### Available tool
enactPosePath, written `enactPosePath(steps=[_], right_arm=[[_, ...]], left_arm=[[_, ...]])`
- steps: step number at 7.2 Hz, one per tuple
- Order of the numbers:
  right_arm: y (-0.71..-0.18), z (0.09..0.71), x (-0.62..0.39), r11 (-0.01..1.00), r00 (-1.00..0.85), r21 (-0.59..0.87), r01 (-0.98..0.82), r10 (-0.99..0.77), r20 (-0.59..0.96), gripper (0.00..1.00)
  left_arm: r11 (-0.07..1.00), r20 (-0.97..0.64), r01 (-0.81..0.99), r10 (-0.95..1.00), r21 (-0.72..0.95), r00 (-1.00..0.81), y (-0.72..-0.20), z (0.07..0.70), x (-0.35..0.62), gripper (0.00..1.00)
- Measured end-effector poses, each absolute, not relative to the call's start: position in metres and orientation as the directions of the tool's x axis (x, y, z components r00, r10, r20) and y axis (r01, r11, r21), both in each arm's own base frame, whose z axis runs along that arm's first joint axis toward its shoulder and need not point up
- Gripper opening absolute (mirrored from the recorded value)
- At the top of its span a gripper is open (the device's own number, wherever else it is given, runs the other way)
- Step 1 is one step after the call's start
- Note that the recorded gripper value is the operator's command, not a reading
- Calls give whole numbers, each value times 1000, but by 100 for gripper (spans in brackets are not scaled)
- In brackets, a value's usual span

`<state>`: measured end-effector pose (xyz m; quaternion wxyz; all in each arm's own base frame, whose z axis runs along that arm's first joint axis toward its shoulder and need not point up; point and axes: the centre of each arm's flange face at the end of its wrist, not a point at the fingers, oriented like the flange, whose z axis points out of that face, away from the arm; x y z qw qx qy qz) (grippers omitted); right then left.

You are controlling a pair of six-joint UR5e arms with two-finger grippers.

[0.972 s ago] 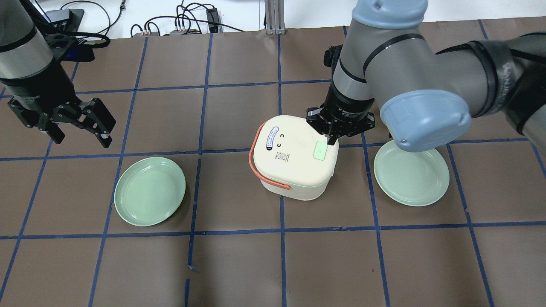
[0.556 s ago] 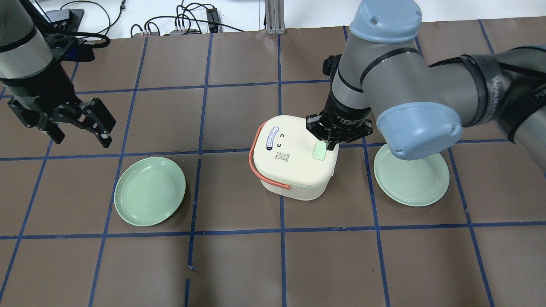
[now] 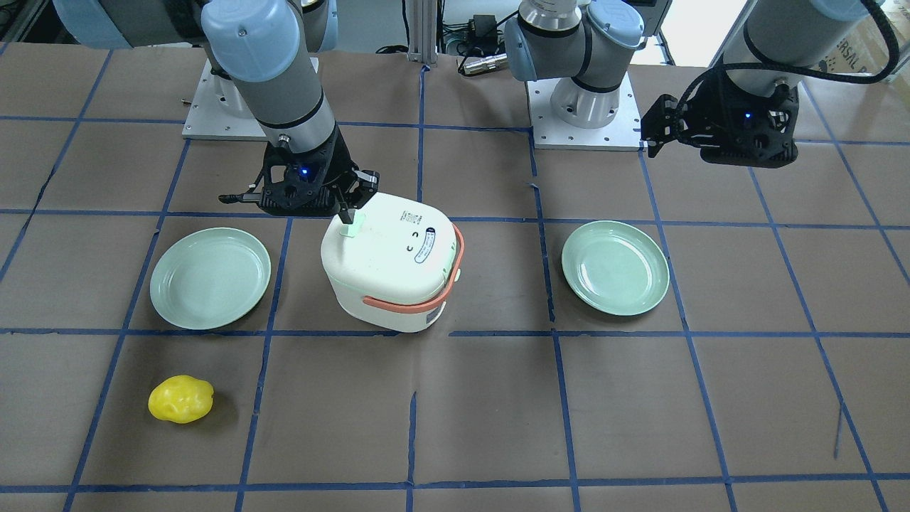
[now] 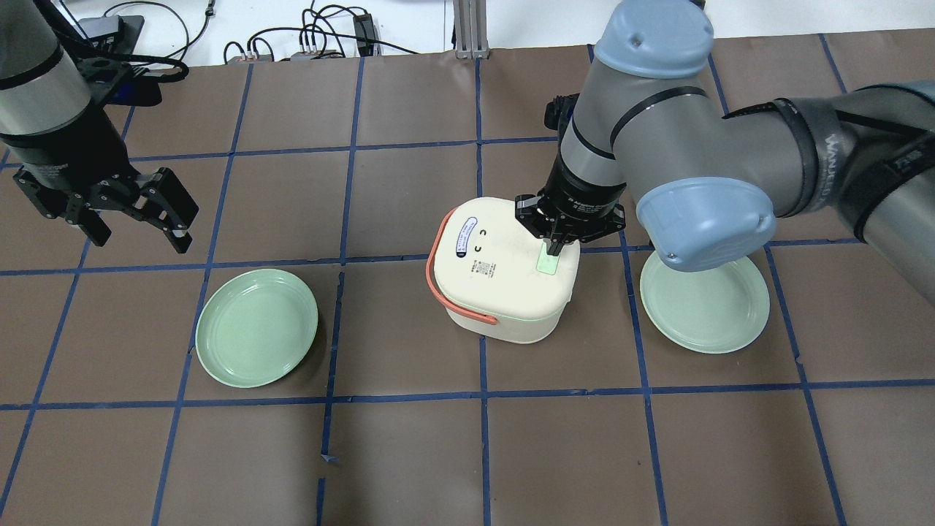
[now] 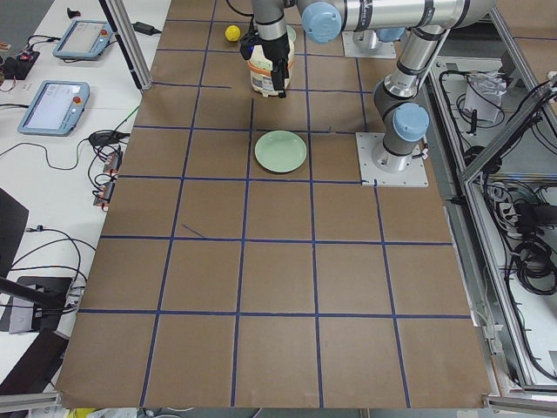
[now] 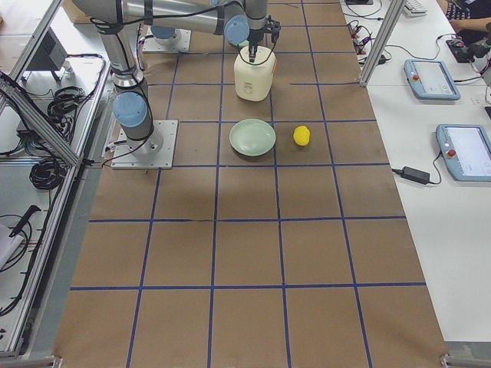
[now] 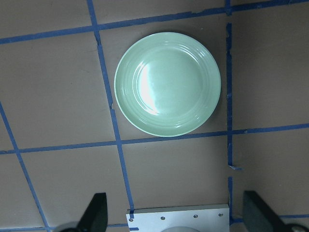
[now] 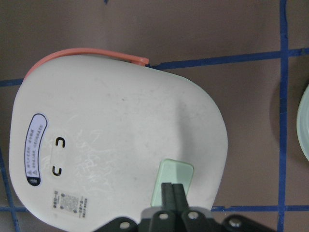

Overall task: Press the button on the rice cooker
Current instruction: 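Lower the right gripper and press down on the green button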

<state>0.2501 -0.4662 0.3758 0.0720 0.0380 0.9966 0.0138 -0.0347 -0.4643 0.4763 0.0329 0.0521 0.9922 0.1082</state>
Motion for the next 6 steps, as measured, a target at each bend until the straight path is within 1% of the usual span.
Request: enactPosePath(steps=[6], right_arm=[[-469,358,251,997,-987,37,74,78,-143,8]], left_arm=[[971,-54,96,110,218,-992,-464,476,-35,100]])
